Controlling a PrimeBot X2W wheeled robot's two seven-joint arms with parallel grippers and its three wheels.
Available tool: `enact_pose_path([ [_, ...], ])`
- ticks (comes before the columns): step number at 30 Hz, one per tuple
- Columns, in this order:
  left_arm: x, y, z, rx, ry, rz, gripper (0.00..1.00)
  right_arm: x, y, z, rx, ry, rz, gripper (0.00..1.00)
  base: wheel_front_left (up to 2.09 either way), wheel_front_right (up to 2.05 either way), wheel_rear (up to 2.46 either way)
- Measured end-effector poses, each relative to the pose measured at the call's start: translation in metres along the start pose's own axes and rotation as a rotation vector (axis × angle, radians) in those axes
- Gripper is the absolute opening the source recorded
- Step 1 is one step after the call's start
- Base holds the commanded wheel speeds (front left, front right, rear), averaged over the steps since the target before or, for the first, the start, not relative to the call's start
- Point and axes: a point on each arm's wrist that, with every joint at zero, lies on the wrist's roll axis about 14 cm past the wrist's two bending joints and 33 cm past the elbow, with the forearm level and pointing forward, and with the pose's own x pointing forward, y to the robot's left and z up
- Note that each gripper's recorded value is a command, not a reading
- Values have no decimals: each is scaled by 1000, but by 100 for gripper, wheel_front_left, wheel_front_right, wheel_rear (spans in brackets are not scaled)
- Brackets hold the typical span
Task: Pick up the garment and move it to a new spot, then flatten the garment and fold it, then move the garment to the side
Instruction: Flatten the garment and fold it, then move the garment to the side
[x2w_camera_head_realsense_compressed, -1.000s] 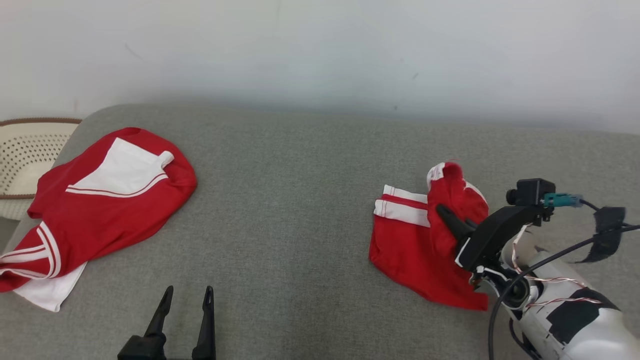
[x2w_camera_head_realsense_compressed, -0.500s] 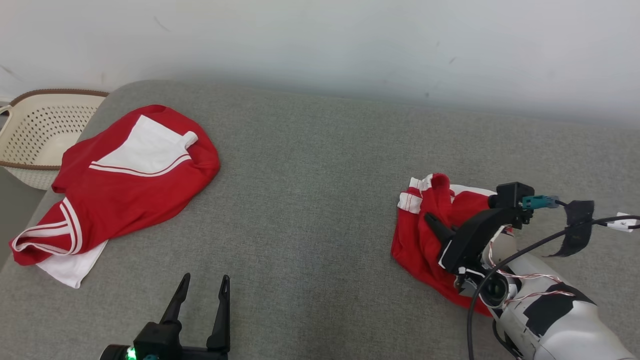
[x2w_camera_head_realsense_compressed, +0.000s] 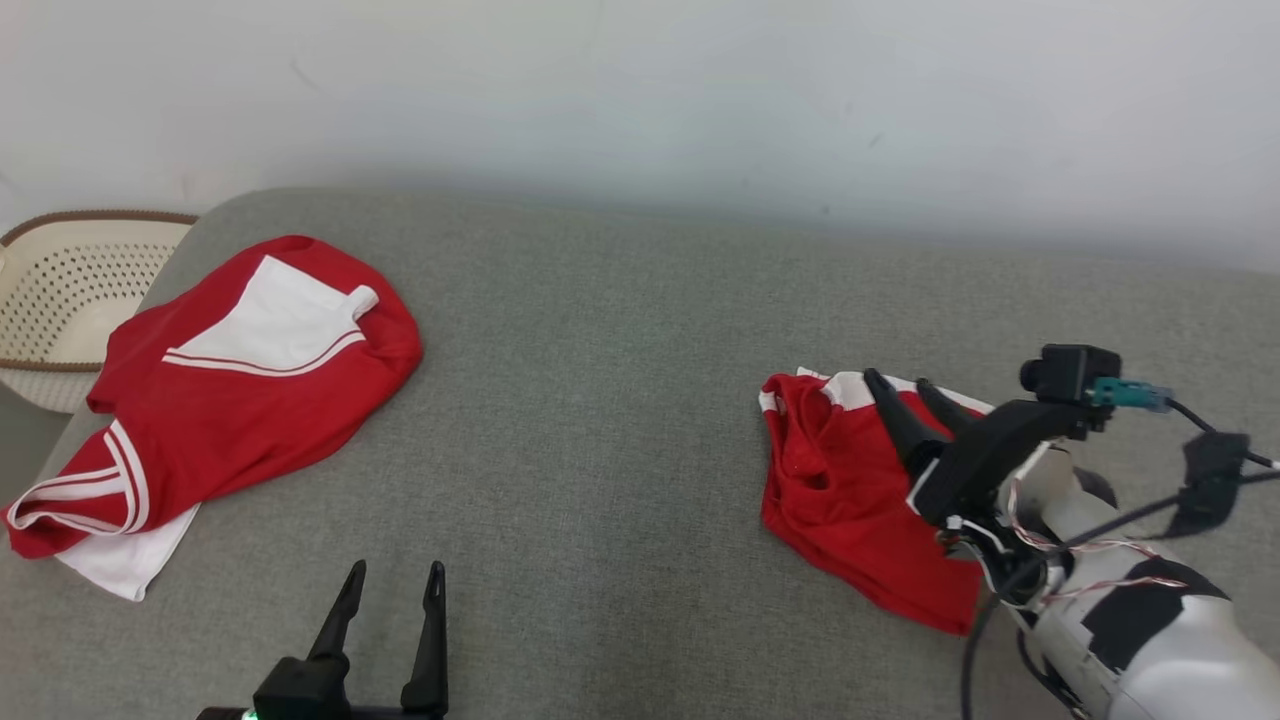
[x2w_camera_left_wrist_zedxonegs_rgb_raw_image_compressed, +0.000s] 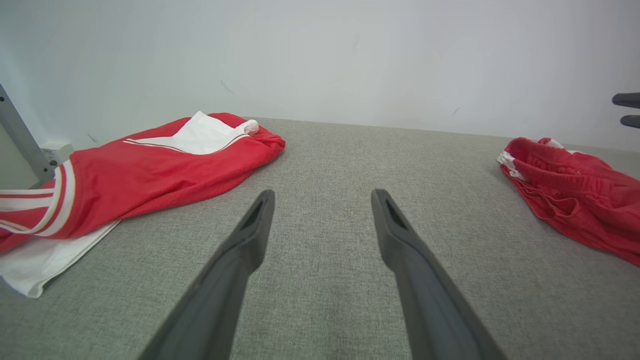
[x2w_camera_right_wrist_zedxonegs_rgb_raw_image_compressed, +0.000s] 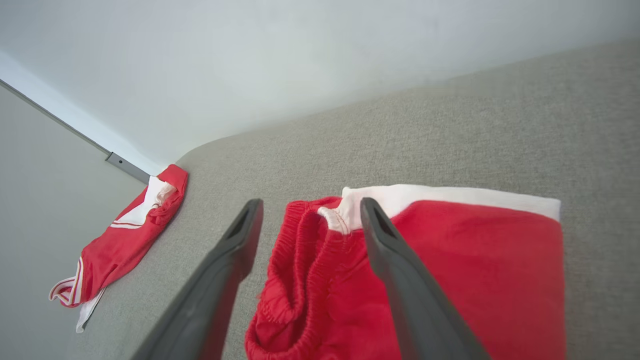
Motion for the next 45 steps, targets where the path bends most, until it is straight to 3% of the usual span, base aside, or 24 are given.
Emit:
enact_pose_path([
  [8,-2,-2,3,-3,-11,-4,100,-40,-53,14,-69,-75,-120,100,0,0,0],
  [16,3,-10,3,0,-14,-23,100,-62,-92,-2,-59,-5,-229,100,0,0,0],
  [25,2,-10,-3,0,3,-28,100,-56,-93,-48,10,139,-248,100,0,0,0],
  [37,1,-3,-9,6,21,-6,100,-42,-81,-78,87,249,-228,100,0,0,0],
  [38,1,-3,-9,6,23,-5,100,-42,-80,-80,89,258,-226,93,0,0,0],
  [39,1,-3,-10,6,24,-5,100,-40,-79,-81,94,263,-221,44,0,0,0],
  [40,1,-3,-10,6,25,-5,100,-39,-77,-81,99,265,-216,26,0,0,0],
  [41,2,-3,-11,6,27,-5,100,-37,-76,-81,98,265,-212,0,0,0,0],
  [45,3,-4,-14,6,34,-8,100,-35,-74,-82,87,267,-203,0,0,0,0],
])
